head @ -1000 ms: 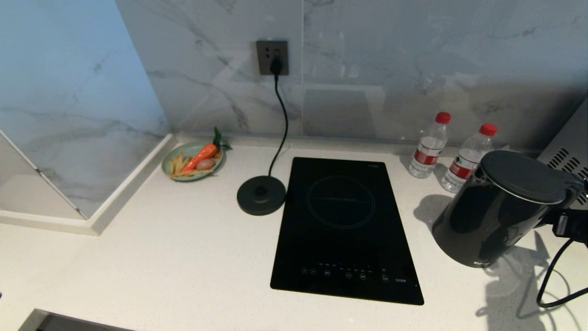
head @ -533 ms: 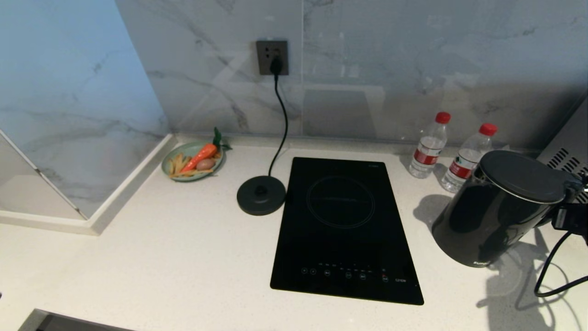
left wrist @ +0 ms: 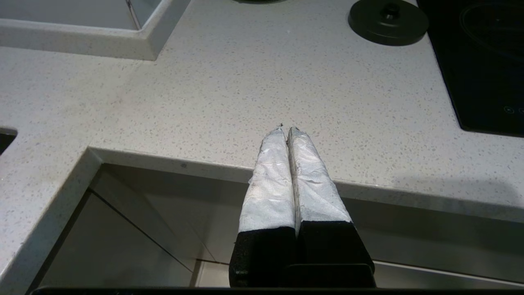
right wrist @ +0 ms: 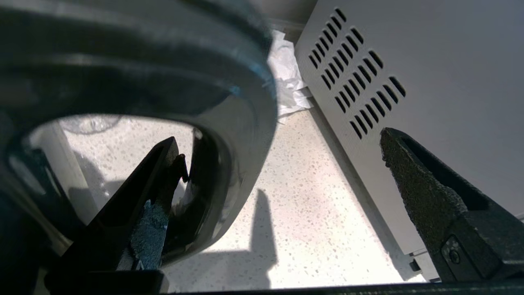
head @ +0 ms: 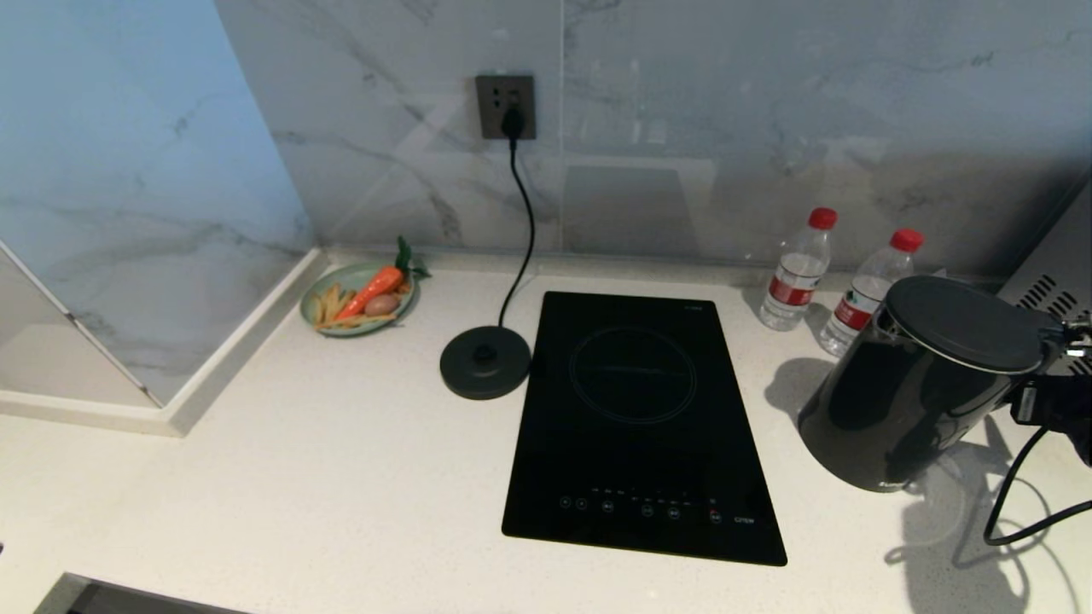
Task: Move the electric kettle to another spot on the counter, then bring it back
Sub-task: Grab the kettle
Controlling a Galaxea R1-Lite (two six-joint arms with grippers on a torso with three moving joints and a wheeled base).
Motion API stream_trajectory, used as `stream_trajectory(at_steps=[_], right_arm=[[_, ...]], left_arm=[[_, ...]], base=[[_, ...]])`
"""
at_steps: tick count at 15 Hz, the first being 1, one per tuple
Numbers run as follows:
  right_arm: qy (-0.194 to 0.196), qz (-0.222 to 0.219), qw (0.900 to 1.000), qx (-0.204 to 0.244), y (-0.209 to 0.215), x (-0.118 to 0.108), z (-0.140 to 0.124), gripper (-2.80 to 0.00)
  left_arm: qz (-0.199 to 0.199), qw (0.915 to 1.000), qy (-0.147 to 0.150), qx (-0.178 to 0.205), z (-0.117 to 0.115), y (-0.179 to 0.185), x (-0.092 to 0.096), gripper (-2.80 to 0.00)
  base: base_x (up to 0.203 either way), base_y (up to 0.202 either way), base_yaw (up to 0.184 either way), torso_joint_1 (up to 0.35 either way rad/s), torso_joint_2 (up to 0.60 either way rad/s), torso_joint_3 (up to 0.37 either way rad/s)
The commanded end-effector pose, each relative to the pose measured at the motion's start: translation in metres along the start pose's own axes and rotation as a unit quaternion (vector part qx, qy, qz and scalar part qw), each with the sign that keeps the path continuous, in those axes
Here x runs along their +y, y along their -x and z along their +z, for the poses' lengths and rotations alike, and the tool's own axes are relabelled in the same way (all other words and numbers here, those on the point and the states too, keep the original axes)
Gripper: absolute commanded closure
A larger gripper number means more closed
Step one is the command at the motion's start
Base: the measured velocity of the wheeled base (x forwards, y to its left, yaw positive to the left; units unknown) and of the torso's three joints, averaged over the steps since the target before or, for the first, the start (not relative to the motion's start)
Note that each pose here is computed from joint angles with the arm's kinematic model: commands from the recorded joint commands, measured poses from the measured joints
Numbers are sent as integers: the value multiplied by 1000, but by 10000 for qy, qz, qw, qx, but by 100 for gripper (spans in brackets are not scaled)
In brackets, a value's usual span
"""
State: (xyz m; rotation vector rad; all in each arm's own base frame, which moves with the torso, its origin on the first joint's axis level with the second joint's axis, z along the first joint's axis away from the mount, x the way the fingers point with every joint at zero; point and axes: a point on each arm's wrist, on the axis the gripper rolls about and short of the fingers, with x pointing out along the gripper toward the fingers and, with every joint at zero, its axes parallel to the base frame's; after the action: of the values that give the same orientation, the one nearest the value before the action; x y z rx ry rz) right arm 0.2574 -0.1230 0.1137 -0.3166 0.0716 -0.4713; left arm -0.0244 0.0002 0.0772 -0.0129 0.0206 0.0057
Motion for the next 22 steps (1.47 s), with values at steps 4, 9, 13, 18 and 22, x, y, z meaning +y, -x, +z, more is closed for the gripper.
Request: stream_trajectory(at_steps=[4,9,13,18,22], right_arm=[[52,-44,9999,-108,-4,-1,3,0],[55,-72,9998,-174,-1,-2,7,0],[59,45,9999,-106,17,2,9,0],[66,238,9997,-25,30,9,9,0],[168,160,9994,-247,27,7,18,0]], left_arm=[[3,10000,4,4,0,0,0,0],[3,10000,4,4,0,0,0,0],[3,10000,4,4,0,0,0,0],[3,10000,4,4,0,0,0,0],[3,10000,4,4,0,0,0,0]], base=[[0,0,0,0,0,0],[0,0,0,0,0,0],[0,0,0,0,0,0],[0,0,0,0,0,0],[0,0,0,0,0,0]])
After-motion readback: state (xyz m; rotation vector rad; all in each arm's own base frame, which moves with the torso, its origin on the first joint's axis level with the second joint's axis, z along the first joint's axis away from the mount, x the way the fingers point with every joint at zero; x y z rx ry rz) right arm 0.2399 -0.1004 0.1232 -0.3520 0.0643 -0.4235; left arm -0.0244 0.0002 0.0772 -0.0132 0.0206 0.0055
